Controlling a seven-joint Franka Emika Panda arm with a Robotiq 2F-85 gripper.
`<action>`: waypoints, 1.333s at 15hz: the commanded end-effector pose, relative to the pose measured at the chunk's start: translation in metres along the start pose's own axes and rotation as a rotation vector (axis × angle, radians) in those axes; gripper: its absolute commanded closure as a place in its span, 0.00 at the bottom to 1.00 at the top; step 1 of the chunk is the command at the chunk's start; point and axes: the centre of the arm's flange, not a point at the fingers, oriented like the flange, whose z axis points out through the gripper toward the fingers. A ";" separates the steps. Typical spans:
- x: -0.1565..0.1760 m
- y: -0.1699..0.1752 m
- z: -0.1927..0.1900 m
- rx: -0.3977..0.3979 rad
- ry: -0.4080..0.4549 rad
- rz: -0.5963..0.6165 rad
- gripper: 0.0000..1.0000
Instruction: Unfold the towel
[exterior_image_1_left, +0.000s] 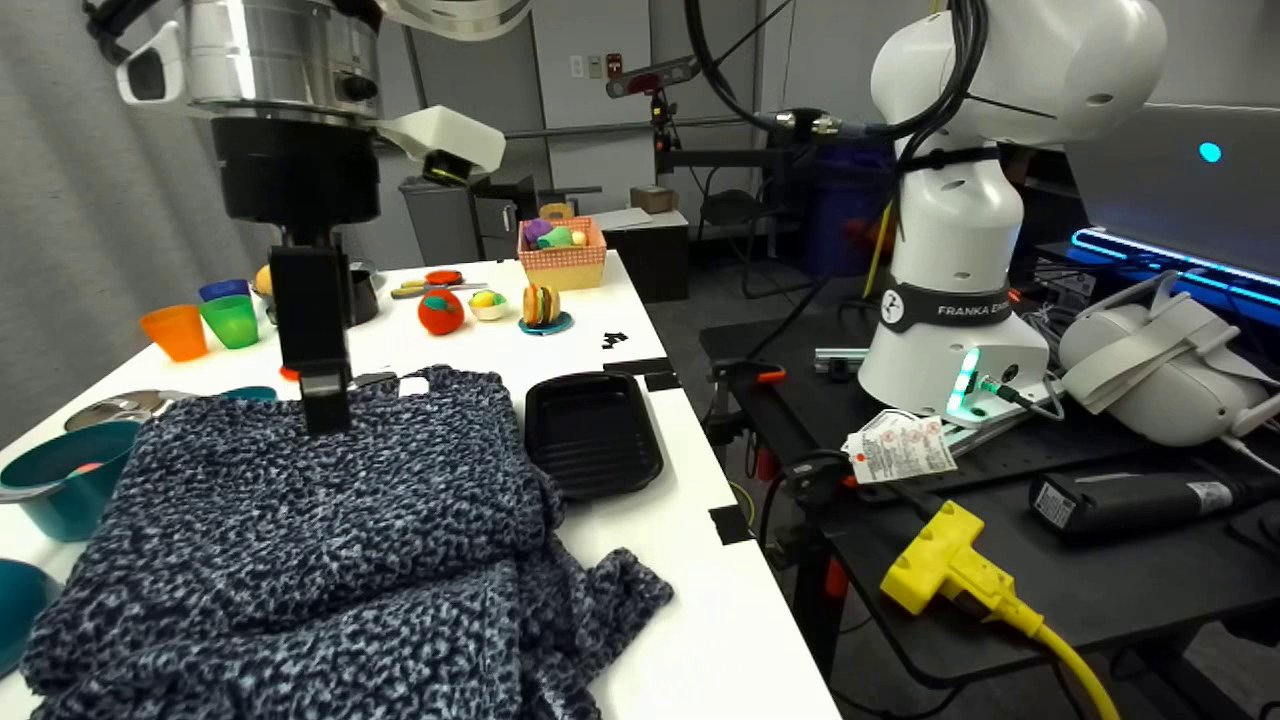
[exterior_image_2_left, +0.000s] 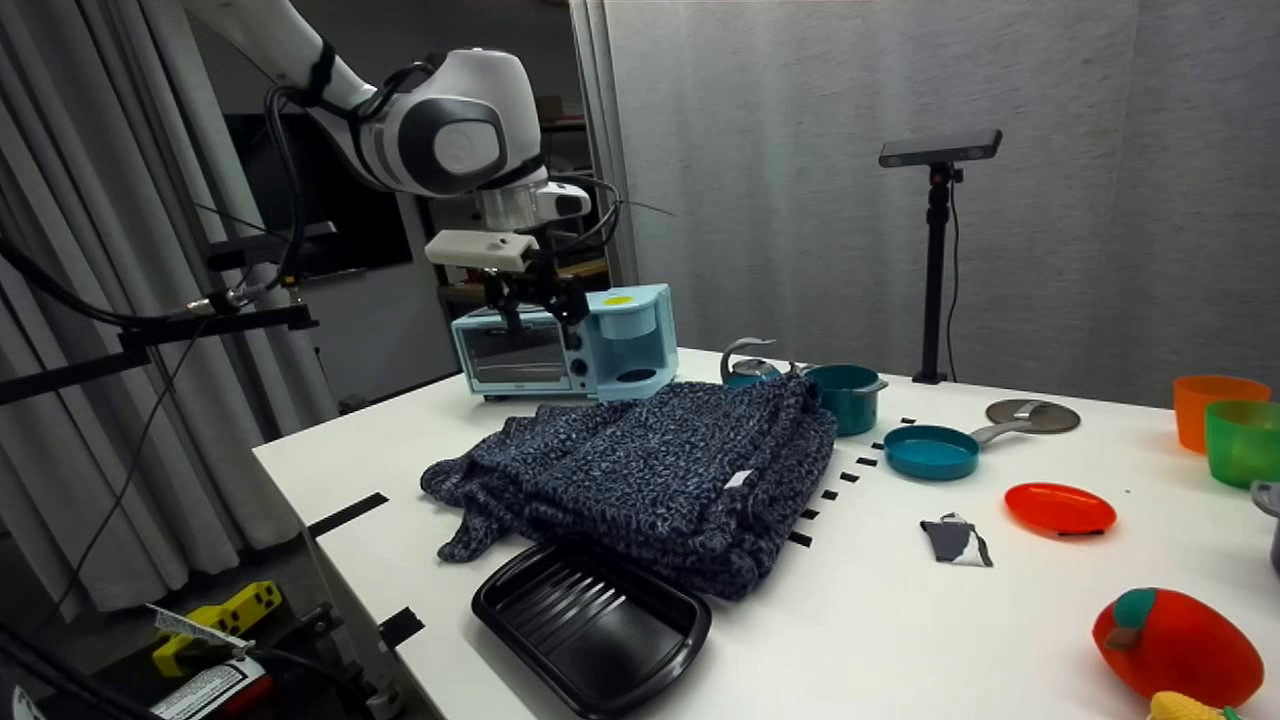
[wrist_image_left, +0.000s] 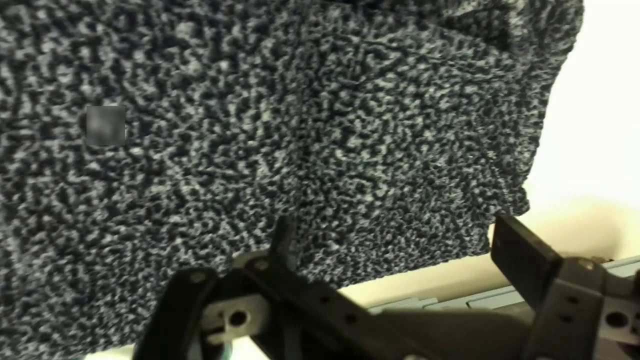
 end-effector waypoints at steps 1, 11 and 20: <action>0.016 0.053 -0.008 -0.049 0.010 -0.049 0.00; 0.042 0.193 0.027 -0.157 -0.006 0.021 0.00; 0.037 0.263 0.074 -0.177 -0.065 0.103 0.00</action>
